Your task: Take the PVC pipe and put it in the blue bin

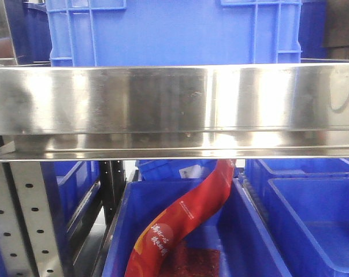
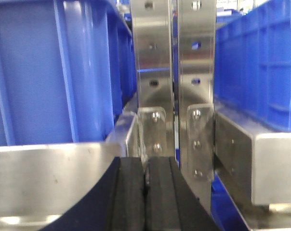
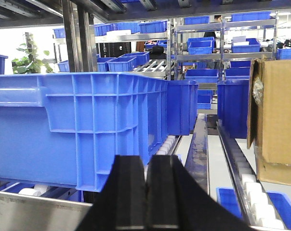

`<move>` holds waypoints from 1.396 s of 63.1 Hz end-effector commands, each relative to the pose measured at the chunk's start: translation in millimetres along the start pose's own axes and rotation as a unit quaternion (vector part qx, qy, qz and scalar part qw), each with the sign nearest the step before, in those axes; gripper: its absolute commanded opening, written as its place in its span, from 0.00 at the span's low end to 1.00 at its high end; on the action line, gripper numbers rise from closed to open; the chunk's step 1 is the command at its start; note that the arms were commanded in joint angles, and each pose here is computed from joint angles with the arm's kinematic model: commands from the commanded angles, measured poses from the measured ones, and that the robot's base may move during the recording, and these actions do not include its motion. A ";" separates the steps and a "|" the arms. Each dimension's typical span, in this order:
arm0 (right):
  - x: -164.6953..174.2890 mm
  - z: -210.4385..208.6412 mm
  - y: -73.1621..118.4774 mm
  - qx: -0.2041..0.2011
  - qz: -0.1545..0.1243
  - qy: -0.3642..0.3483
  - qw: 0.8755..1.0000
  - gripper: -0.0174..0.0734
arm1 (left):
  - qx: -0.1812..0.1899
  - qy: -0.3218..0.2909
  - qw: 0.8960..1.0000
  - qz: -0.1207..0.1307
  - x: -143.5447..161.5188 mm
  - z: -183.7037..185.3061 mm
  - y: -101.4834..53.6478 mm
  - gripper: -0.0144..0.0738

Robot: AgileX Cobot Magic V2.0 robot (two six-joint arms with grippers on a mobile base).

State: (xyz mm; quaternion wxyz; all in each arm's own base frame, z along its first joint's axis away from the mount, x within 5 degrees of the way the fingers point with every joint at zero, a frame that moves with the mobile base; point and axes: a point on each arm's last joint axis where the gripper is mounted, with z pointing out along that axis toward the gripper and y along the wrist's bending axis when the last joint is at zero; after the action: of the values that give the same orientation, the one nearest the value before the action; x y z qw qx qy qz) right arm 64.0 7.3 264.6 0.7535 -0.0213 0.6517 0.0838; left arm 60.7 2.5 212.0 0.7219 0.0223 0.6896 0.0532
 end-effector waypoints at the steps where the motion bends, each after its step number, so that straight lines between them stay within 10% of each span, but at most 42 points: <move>1: -0.5 -0.6 -1.1 0.006 -0.003 -0.005 1.000 0.02 | -0.002 -0.016 1.000 -0.003 -2.2 -0.1 0.3 0.04; 76: -0.5 -0.6 -1.1 0.006 -0.003 -0.005 1.000 0.02 | -0.001 -0.002 1.000 -0.003 0.2 -0.1 0.1 0.04; 88: -0.5 -0.6 -1.1 0.006 -0.003 -0.005 1.000 0.02 | -0.001 -0.002 0.999 -0.051 0.2 -0.1 0.1 0.04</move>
State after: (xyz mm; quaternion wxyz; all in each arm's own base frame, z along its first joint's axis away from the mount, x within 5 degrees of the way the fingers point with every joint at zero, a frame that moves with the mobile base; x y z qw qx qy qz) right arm 64.0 7.3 264.6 0.7535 -0.0213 0.6517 0.0838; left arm 60.9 2.5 210.2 0.7209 0.0039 0.6922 0.0340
